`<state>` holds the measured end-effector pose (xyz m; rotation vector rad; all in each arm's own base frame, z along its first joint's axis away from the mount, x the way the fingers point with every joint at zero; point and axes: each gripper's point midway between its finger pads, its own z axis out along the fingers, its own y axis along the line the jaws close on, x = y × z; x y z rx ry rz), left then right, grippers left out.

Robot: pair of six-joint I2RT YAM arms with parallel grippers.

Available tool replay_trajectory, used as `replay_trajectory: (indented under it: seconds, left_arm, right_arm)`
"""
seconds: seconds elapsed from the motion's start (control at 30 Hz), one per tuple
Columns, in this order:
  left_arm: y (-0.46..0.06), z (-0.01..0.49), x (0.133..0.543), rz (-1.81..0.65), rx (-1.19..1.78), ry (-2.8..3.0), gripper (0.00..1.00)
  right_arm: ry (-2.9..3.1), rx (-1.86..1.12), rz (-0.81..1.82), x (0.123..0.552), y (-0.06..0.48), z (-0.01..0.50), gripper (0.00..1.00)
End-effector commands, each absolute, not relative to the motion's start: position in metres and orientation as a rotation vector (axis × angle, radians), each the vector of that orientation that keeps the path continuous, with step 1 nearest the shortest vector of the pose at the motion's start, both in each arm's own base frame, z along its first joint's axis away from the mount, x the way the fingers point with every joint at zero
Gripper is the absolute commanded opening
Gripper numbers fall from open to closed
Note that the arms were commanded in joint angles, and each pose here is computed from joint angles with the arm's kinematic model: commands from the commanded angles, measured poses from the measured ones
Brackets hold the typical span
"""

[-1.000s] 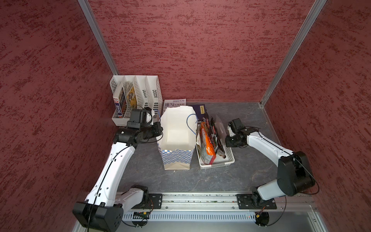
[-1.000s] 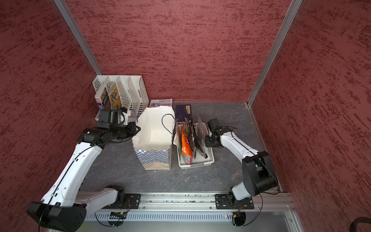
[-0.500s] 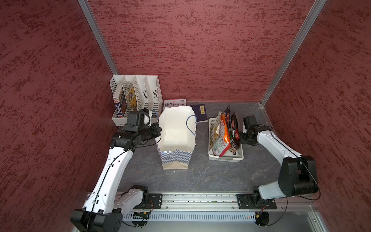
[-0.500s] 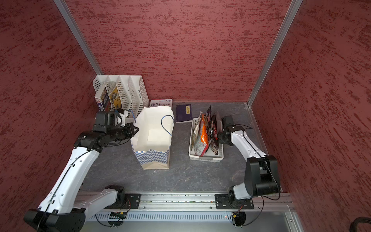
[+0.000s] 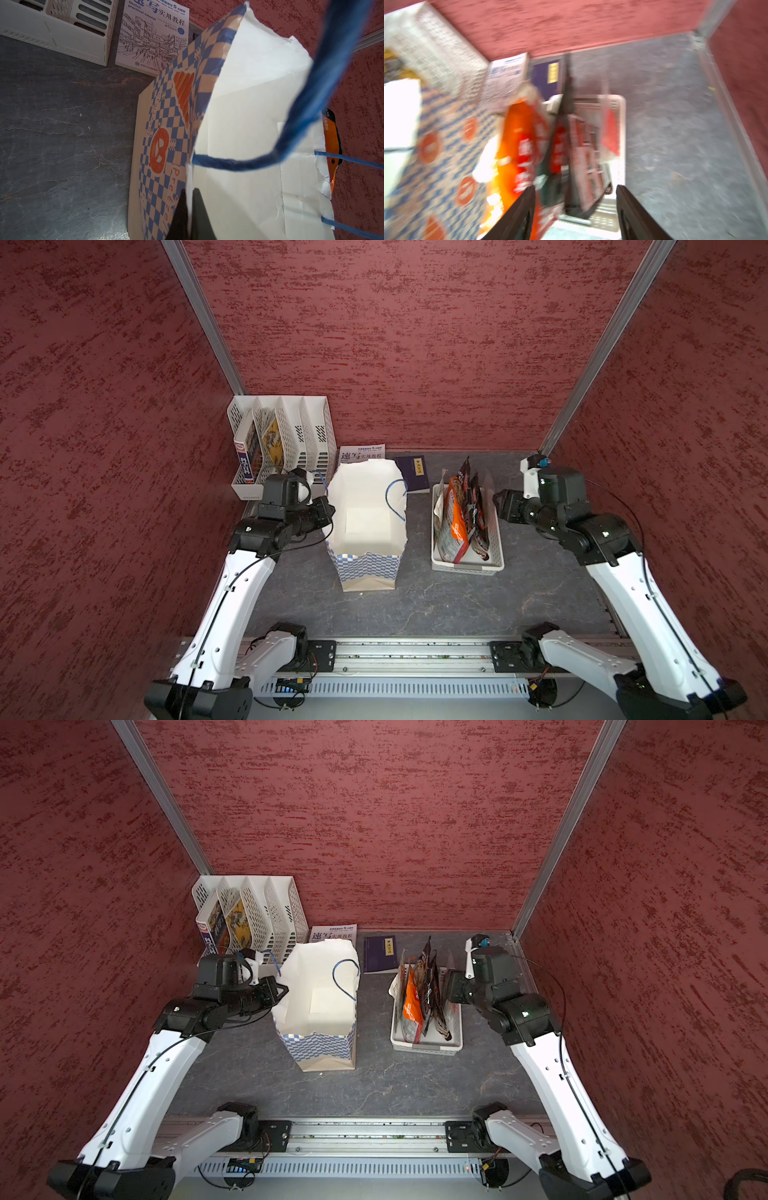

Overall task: Place the condiment packets inside the bag
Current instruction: Pick up the condiment packet from the storage box.

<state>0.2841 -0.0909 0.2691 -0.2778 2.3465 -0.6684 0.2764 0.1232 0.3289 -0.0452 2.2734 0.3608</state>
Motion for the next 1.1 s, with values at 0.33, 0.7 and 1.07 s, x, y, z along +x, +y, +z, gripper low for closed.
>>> replay_trajectory:
  seconds: [0.33,0.7,1.07]
  left_arm:
    - [-0.088,0.278,0.281,-0.667,-0.271,2.312,0.0]
    - [-0.084,0.275,0.278,-0.647,-0.275,2.319,0.0]
    - [-0.085,0.274,0.275,-0.65,-0.269,2.326,0.0]
  right_arm:
    - [2.349,-0.13,0.361,0.306,0.236,0.303,0.61]
    - [2.462,-0.007,0.271,0.35,0.225,0.244,0.57]
    - [2.508,0.023,0.167,0.369,0.213,0.217,0.28]
